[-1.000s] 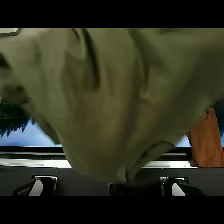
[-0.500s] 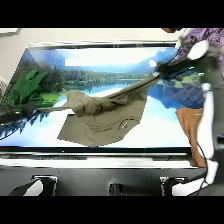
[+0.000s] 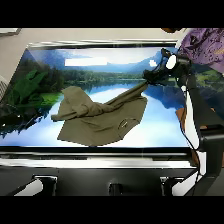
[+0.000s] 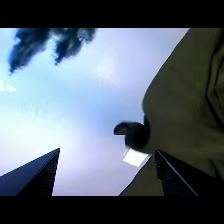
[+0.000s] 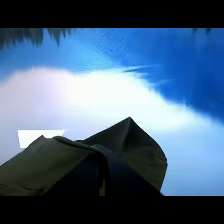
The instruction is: Fold the clothes and pants, and hang the long-sleeved shirts on hangers.
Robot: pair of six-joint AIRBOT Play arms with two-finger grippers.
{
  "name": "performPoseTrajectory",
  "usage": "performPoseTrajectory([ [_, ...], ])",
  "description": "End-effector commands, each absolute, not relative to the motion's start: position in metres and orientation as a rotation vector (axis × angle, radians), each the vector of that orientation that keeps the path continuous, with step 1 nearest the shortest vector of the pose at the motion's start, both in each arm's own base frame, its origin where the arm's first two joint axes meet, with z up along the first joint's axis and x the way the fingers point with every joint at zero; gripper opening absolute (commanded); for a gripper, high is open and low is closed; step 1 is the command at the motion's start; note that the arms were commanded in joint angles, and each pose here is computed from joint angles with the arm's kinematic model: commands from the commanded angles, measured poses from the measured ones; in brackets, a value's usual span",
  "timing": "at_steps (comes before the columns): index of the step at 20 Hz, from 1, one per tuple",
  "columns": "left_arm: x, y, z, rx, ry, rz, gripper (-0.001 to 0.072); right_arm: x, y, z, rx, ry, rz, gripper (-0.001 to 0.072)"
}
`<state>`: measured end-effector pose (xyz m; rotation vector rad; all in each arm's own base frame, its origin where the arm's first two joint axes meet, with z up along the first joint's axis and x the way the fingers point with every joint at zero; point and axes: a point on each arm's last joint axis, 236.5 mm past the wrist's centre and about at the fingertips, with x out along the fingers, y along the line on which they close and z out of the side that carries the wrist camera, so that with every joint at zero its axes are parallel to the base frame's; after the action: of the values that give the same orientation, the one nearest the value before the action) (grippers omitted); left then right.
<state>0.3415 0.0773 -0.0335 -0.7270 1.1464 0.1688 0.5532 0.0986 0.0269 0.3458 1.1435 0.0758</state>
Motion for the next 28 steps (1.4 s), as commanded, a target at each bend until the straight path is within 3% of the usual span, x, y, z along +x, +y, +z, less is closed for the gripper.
performPoseTrajectory([
  [1, 0.309, 0.096, -0.014, -0.784, 1.177, 0.178, 0.0705, 0.552, 0.100, 0.046, 0.318, 1.106, 0.099, 0.0027],
  [4, 0.295, 0.096, 0.005, -0.802, 1.060, 0.218, 0.0703, 0.544, 0.095, 0.060, 0.274, 1.102, 0.106, 0.0027],
  [10, 0.238, -0.031, -0.065, -0.919, 1.276, -0.008, 0.0703, 0.528, 0.089, 0.066, 0.248, 1.143, 0.093, 0.0027],
  [16, 0.260, -0.065, -0.082, -0.938, 1.204, -0.032, 0.0702, 0.524, 0.091, 0.065, 0.256, 1.163, 0.097, 0.0027],
  [28, 0.263, -0.080, -0.123, -1.021, 1.299, 0.001, 0.0699, 0.519, 0.092, 0.063, 0.265, 1.184, 0.096, 0.0027],
])
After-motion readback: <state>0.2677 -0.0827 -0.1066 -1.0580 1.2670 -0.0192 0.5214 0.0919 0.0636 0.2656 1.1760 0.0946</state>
